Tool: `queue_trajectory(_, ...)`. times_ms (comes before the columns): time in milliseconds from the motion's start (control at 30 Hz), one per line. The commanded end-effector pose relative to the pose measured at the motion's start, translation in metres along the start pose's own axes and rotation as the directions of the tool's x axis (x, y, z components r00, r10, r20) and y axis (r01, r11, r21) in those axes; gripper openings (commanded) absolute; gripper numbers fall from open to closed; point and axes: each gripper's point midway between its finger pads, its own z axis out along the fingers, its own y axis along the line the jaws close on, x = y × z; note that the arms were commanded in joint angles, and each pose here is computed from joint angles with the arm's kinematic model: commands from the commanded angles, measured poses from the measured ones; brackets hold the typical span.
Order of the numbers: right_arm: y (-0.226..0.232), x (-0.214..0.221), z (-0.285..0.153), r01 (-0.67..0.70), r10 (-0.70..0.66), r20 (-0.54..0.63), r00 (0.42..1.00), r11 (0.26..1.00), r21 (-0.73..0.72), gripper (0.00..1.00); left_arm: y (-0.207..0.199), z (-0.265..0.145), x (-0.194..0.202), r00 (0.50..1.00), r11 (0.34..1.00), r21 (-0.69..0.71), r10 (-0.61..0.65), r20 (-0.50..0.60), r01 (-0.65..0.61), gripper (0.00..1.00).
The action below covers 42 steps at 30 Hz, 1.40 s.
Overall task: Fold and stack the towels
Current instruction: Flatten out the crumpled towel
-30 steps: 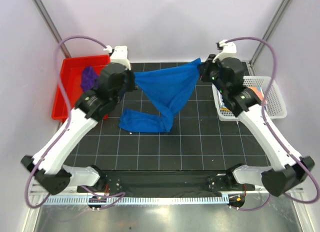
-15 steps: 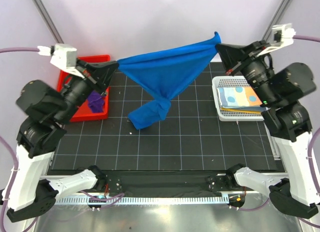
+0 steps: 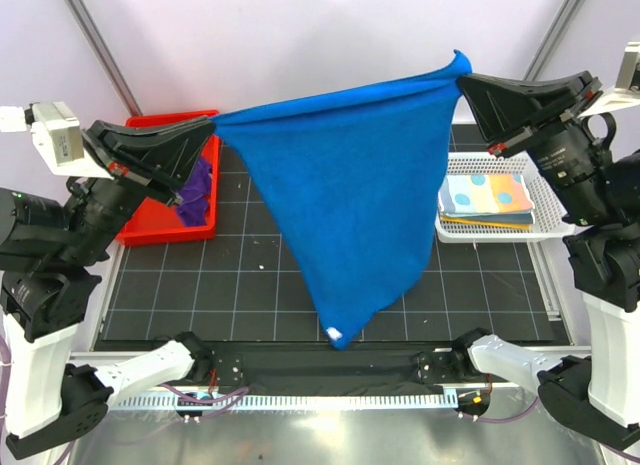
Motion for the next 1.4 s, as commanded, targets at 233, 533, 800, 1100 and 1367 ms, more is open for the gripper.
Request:
queue_trajectory(233, 0.017, -0.039, -0.017, 0.008, -0.005, 0.097, 0.995, 1.000, -0.030, 0.01, -0.007, -0.017, -0.054, 0.987, 1.000, 0.014, 0.010, 0.163, -0.013, 0.00)
queue_trajectory(533, -0.035, 0.021, 0.015, 0.035, -0.035, 0.001, 0.999, 0.992, 0.122, 0.01, 0.028, 0.025, -0.008, 0.995, 0.990, -0.126, 0.076, 0.061, -0.068, 0.00)
queue_trajectory(800, -0.097, 0.077, 0.065, 0.139, -0.119, -0.089, 0.989, 0.952, 0.274, 0.01, 0.089, 0.099, 0.066, 0.991, 0.962, -0.239, 0.118, -0.067, -0.131, 0.00)
queue_trajectory(1100, -0.206, 0.141, 0.128, 0.152, -0.113, -0.121, 0.986, 0.909, 0.387, 0.01, 0.188, 0.165, 0.140, 0.990, 0.953, -0.290, 0.047, -0.134, -0.084, 0.00)
queue_trajectory(1367, -0.301, 0.225, 0.171, 0.135, -0.073, -0.160, 0.984, 0.896, 0.423, 0.01, 0.274, 0.203, 0.215, 0.984, 0.943, -0.330, -0.021, -0.178, -0.040, 0.00)
